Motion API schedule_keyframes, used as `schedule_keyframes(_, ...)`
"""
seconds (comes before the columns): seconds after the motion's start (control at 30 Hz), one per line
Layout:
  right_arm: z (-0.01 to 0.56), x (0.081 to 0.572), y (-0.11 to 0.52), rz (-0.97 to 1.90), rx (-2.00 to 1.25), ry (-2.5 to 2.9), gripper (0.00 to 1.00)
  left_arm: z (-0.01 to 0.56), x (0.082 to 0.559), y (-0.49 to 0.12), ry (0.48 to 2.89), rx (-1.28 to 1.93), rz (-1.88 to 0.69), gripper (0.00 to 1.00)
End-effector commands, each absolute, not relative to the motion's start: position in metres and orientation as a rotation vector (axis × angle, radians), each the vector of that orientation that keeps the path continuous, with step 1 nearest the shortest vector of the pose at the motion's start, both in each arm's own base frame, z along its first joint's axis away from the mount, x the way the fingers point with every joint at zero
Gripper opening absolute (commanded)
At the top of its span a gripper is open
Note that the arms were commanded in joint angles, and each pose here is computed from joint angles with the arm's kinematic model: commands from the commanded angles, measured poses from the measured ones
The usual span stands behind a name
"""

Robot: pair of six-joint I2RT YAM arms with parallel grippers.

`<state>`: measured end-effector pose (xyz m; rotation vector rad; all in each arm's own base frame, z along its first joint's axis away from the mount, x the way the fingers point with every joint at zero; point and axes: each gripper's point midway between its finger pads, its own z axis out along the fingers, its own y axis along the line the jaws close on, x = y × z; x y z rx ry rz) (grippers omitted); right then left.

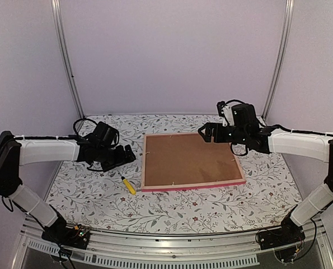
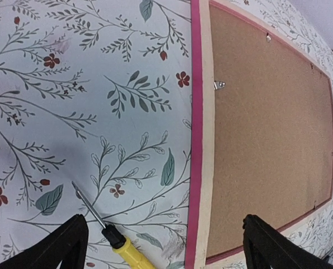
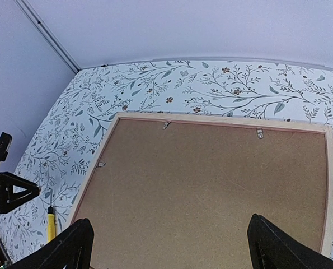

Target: Take the photo out of the frame

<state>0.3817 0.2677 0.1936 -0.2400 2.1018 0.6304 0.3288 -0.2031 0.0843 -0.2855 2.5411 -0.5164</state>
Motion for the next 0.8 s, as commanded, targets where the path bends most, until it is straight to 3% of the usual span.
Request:
schedule_keyframes(0.0, 0.200, 0.380, 0.281, 0.683, -0.289, 2.066, 0.99, 0.081, 0.312, -0.197, 2.525, -0.421, -0.432, 0.97)
schedule_keyframes(0.33, 0.206, 0.381, 0.286, 0.701, -0.322, 2.049, 0.99, 0.072, 0.321, -0.175, 2.561, -0.397, -0.200, 0.93)
schedule_keyframes(0.57, 0.209, 0.371, 0.286, 0.740, -0.333, 2.052, 0.99, 0.066, 0.320, -0.185, 2.641, -0.308, -0.197, 0.88)
schedule_keyframes(0.77, 0.200, 0.363, 0.286, 0.754, -0.361, 2.083, 0.99, 0.065, 0.331, -0.181, 2.642, -0.424, -0.256, 0.84)
